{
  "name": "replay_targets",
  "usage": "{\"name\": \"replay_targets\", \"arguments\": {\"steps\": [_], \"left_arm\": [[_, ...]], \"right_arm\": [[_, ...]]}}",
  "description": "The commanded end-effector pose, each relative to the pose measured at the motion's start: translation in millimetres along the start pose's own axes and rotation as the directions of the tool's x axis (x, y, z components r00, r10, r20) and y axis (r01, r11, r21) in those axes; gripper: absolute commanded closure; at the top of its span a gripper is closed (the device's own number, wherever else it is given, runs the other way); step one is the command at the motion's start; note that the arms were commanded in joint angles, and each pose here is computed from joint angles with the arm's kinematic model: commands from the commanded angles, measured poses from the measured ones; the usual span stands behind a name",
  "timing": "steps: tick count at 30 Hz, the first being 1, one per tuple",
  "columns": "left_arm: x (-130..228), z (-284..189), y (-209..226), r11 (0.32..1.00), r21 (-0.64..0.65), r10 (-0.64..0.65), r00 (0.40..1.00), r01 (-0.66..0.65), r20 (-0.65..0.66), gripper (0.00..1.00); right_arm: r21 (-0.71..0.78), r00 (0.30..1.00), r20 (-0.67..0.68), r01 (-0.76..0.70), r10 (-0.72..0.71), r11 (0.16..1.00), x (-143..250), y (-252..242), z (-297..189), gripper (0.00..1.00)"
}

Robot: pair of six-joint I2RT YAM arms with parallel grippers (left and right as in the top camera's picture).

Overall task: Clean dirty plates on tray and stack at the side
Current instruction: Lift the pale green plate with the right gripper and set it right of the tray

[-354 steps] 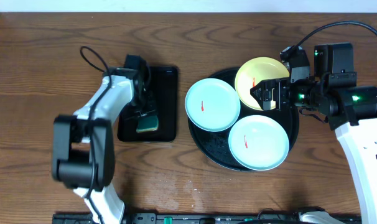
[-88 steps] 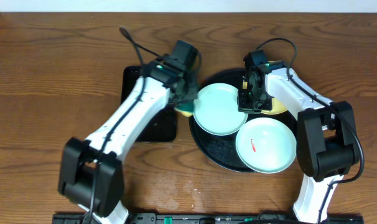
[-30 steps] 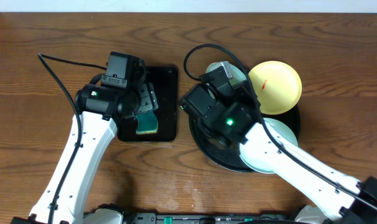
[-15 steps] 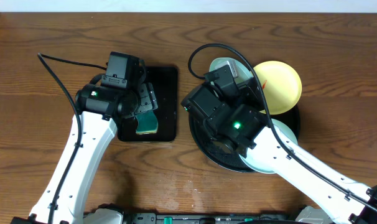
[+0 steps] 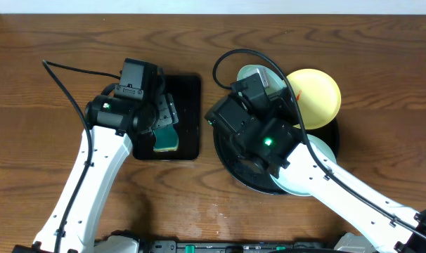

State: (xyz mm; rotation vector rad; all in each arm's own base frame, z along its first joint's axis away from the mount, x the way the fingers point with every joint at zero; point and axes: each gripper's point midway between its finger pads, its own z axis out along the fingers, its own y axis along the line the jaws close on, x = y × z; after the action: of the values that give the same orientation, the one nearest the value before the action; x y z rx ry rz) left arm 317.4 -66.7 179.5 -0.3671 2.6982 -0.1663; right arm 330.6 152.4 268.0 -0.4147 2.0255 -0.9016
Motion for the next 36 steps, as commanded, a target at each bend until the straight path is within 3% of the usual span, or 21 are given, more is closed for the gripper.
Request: {"name": "replay_targets", "arguments": {"steps": [1,4,7,11,14,19,26,31,36], "left_arm": [[-9,-7,0,1.000,-0.001,0.004,1.000,-0.004,0.028,0.22],[-9,-7,0,1.000,-0.001,0.004,1.000,-0.004,0.028,0.22],[-9,-7,0,1.000,-0.001,0.004,1.000,-0.004,0.028,0.21],[-9,-7,0,1.000,-0.001,0.004,1.000,-0.004,0.028,0.22],[-9,-7,0,1.000,-0.001,0.004,1.000,-0.004,0.028,0.21],[-9,-7,0,1.000,-0.001,0.004,1.000,-0.004,0.027,0.21],[-9,-7,0,1.000,-0.001,0.004,1.000,-0.004,0.027,0.21],[-9,-7,0,1.000,-0.001,0.004,1.000,-0.004,0.027,0.21],[-9,-7,0,1.000,-0.001,0.004,1.000,-0.004,0.027,0.21]], "right_arm": [[-0.044,0.995,0.008,-0.104,0.104,0.994,-1,0,-6,0.99],[-0.176,0.993,-0.046,-0.117,0.111,0.977,3,27,0,0.99],[-0.034,0.992,-0.017,-0.128,0.128,0.991,-1,2,9,0.99],[-0.136,1.000,-0.002,-0.025,0.025,0.990,-6,18,6,0.99],[-0.158,0.987,-0.061,-0.155,0.146,0.975,2,20,13,0.99],[-0.398,0.926,-0.278,-0.352,0.254,0.847,21,54,25,0.99],[-0.428,0.709,-0.553,-0.693,0.438,0.580,50,4,69,0.99],[-0.213,0.460,-0.679,-0.869,0.572,0.446,112,-63,117,0.99],[0.062,0.213,-0.684,-0.936,0.698,0.347,191,-124,158,0.99]]}}
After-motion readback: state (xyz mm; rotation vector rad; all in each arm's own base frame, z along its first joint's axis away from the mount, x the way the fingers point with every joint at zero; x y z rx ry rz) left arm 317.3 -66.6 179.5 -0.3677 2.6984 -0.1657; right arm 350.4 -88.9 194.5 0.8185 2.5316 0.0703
